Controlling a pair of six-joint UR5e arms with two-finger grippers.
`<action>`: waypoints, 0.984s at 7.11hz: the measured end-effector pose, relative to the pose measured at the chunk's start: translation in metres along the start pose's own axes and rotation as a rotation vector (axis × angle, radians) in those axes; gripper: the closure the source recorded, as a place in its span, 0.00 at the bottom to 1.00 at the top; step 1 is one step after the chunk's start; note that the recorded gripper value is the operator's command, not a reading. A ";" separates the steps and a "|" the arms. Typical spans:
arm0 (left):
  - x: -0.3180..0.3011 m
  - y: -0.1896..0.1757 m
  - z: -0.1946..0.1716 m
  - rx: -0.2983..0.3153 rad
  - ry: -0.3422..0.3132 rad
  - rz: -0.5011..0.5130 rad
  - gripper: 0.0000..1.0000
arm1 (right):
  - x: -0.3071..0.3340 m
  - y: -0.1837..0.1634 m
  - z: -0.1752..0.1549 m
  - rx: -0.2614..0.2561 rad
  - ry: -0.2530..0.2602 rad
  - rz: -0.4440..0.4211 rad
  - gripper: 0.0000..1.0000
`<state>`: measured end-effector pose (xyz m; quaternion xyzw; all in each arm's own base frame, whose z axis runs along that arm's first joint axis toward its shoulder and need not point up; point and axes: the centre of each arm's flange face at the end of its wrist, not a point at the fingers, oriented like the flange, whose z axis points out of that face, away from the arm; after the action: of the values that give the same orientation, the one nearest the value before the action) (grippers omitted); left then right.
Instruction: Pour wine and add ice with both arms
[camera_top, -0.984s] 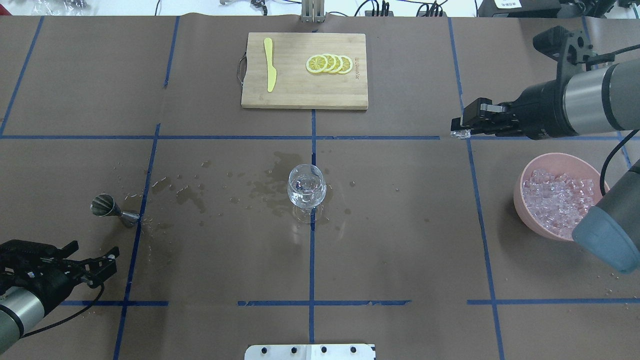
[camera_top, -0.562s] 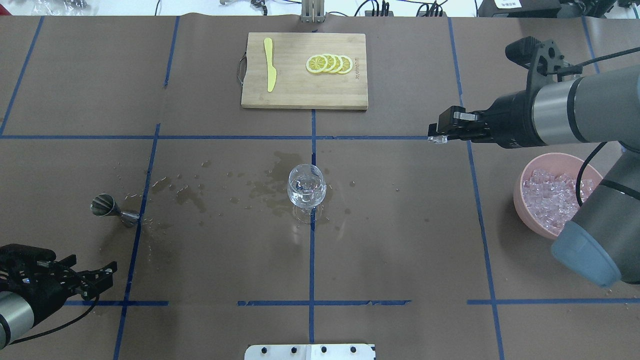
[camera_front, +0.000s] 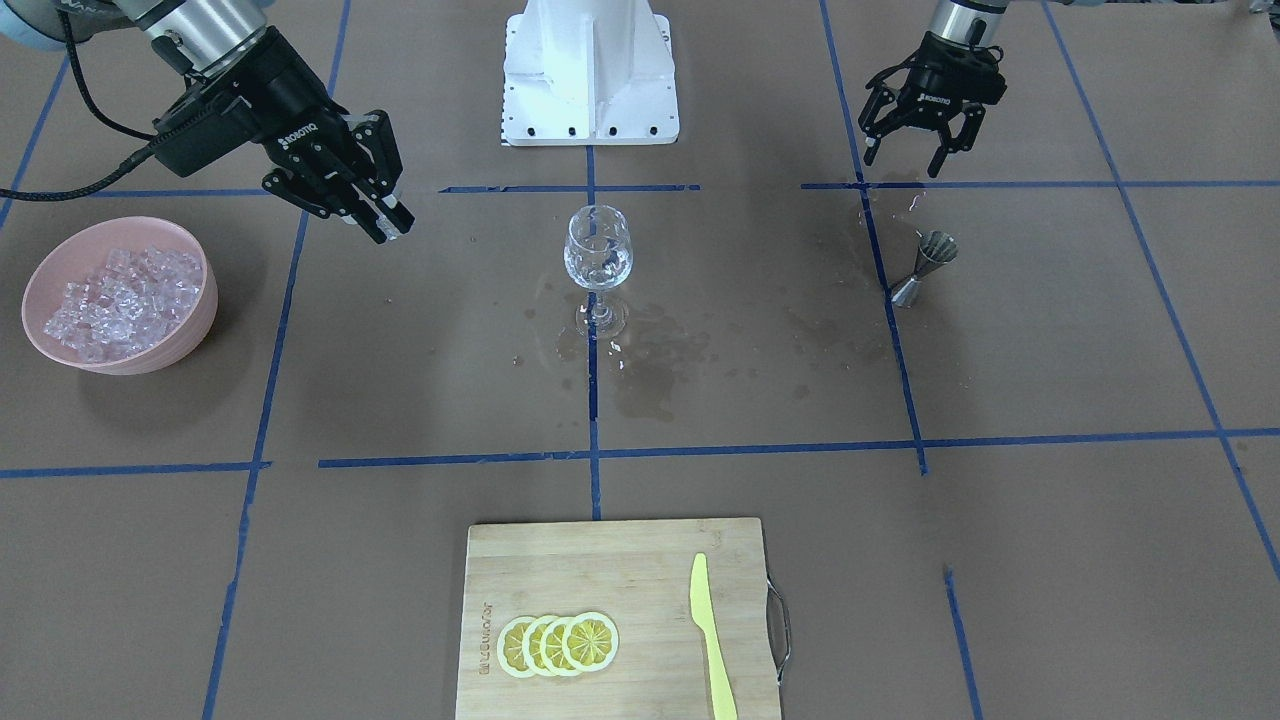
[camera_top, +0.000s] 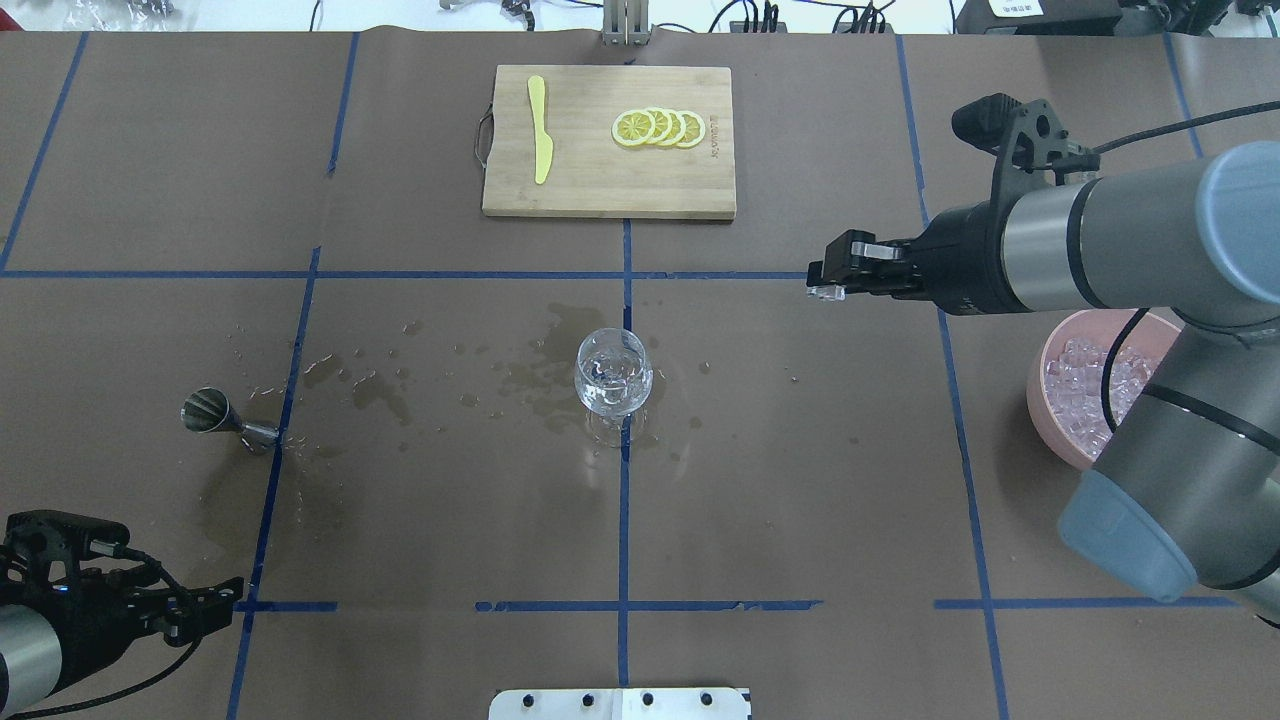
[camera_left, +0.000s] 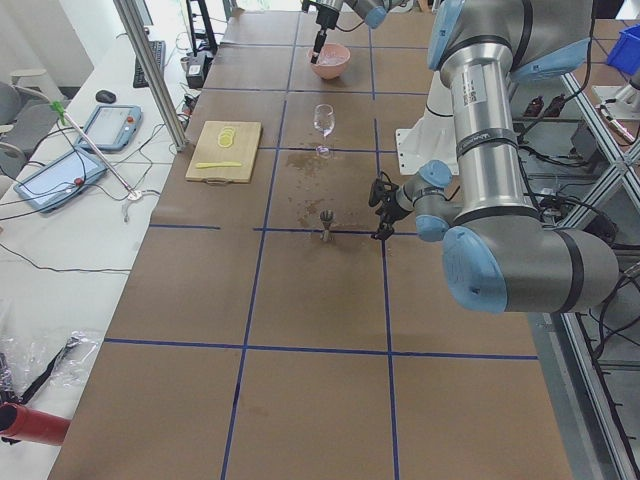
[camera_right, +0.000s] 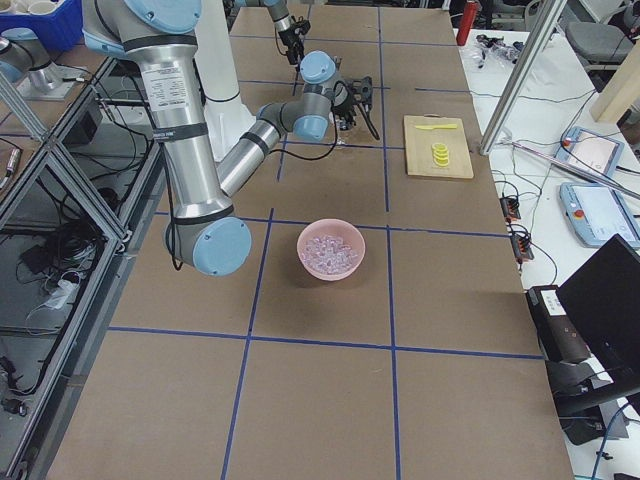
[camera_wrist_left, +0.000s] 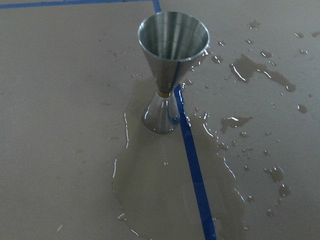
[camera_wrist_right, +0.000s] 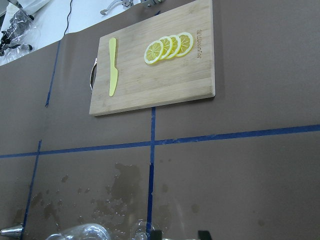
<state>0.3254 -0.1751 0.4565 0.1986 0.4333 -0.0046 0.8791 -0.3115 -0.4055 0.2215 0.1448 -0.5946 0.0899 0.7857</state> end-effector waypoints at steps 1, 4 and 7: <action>0.010 0.000 -0.009 -0.047 -0.011 -0.017 0.00 | -0.010 0.002 0.006 -0.007 -0.012 0.004 1.00; 0.025 0.003 -0.025 -0.157 0.006 -0.036 0.00 | -0.048 0.005 0.021 -0.026 -0.045 0.032 1.00; 0.046 -0.007 -0.057 -0.245 0.007 -0.042 0.00 | -0.089 0.025 0.040 -0.027 -0.034 0.036 1.00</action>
<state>0.3096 -0.1537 0.3879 0.0806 0.4376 0.0305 0.8950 -0.3809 -0.3922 0.1488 0.1249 -0.6114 0.0934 0.7758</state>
